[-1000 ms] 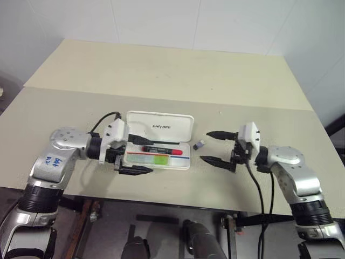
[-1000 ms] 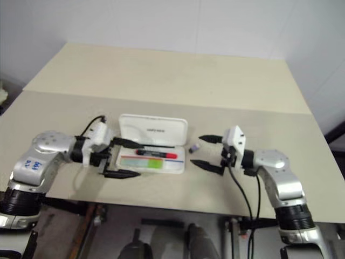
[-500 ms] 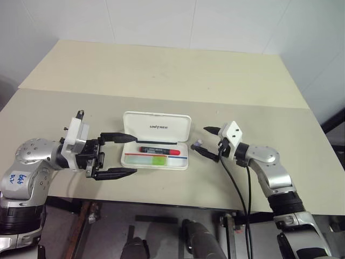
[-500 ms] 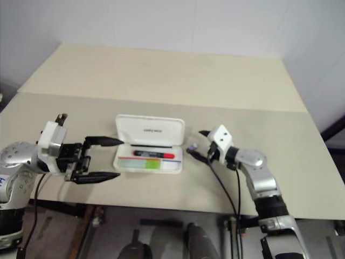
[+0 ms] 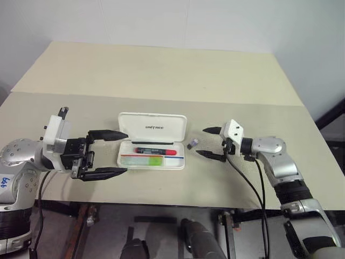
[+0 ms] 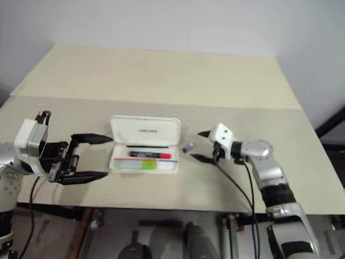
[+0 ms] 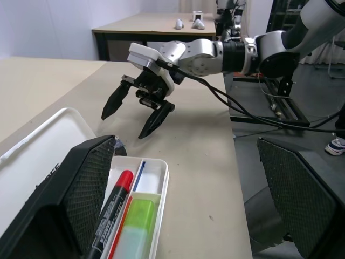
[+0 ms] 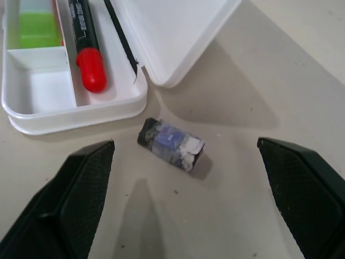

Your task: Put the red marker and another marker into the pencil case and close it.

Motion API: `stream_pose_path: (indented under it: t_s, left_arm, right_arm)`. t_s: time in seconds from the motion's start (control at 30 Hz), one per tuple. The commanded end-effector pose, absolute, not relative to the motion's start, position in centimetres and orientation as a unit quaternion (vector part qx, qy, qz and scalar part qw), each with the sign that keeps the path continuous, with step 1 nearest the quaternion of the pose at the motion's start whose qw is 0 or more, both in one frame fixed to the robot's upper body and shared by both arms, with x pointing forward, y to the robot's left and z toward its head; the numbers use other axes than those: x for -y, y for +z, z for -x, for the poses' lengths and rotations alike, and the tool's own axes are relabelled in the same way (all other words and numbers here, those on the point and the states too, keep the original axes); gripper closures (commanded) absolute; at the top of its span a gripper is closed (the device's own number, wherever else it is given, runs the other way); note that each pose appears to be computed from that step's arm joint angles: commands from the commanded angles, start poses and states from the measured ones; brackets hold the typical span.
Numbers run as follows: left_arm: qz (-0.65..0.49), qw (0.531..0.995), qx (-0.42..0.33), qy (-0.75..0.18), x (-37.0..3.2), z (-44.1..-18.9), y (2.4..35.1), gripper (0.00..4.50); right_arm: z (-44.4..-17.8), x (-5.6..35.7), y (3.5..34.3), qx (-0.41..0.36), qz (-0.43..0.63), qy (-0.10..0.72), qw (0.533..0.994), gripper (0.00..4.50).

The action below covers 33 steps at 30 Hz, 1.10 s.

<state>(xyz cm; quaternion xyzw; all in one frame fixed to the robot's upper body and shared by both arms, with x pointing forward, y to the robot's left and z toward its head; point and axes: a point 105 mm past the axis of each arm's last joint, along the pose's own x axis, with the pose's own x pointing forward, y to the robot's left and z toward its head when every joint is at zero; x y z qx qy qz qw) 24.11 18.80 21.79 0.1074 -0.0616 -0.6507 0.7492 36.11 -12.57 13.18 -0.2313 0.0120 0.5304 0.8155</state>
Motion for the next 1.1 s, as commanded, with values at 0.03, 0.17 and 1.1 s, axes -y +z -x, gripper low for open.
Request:
stream_pose_path:
  t_s: [0.03, 0.17, 1.1]
  left_arm:
    - [-0.116, 0.741, 0.085, -0.656, -18.9, -23.1, 22.9, 0.03]
    - [-0.097, 0.739, 0.096, -0.660, -19.1, -22.3, 23.3, 0.03]
    - [-0.090, 0.771, 0.107, -0.621, -21.2, -20.3, 23.7, 0.01]
  right_arm:
    - [-36.6, 12.1, 13.9, -0.004, 0.256, 0.552, 0.793, 0.00]
    - [-36.9, 11.8, 13.7, -0.019, 0.270, 0.583, 0.766, 0.00]
    - [-39.6, 7.5, 13.2, -0.080, 0.332, 0.633, 0.695, 0.19]
